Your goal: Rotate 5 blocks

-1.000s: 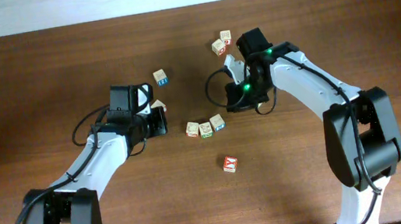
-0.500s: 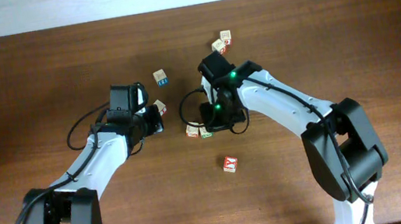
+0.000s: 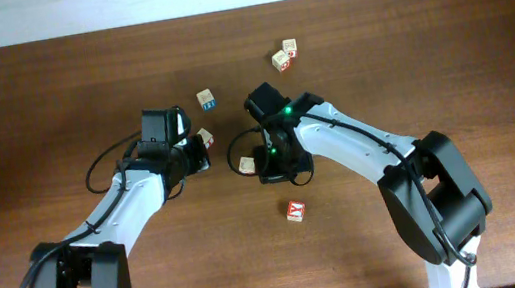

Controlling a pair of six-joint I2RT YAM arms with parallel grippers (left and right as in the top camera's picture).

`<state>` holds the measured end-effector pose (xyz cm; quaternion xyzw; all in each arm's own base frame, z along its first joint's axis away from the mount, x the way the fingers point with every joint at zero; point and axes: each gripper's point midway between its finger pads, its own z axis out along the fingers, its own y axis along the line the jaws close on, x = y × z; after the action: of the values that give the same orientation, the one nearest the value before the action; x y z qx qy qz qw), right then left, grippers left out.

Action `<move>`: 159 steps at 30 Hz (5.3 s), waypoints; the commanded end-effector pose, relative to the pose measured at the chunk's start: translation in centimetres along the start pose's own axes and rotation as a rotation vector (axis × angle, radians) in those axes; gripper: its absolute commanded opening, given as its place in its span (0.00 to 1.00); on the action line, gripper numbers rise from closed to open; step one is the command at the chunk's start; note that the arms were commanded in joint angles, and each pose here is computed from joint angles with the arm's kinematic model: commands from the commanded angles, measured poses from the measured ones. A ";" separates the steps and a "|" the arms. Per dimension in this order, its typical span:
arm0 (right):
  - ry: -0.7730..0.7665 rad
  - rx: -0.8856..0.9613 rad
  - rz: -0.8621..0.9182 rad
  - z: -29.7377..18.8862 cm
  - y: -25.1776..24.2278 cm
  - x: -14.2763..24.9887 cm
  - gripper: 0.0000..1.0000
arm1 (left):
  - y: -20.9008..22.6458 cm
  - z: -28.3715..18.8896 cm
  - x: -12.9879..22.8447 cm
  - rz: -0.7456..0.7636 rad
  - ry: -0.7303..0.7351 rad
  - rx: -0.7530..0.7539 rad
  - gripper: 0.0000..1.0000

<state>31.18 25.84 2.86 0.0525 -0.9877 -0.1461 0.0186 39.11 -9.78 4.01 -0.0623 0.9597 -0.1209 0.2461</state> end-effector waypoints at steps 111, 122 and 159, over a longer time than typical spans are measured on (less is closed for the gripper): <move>0.032 -0.095 0.069 -0.3 -4.1 -4.9 0.04 | -1.3 0.3 1.0 -0.002 0.040 0.035 0.00; 0.054 -0.105 -0.001 0.5 -1.2 -3.6 0.04 | -1.3 0.3 1.0 -0.002 0.040 0.036 0.00; 0.076 -0.105 -0.147 -1.4 -10.3 -6.2 0.04 | -1.4 0.3 0.8 0.000 0.031 0.038 0.00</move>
<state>40.35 11.97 0.64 0.0916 -0.9836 -0.1528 0.0275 38.55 -11.05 3.92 -0.0502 0.9611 -0.1340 0.2361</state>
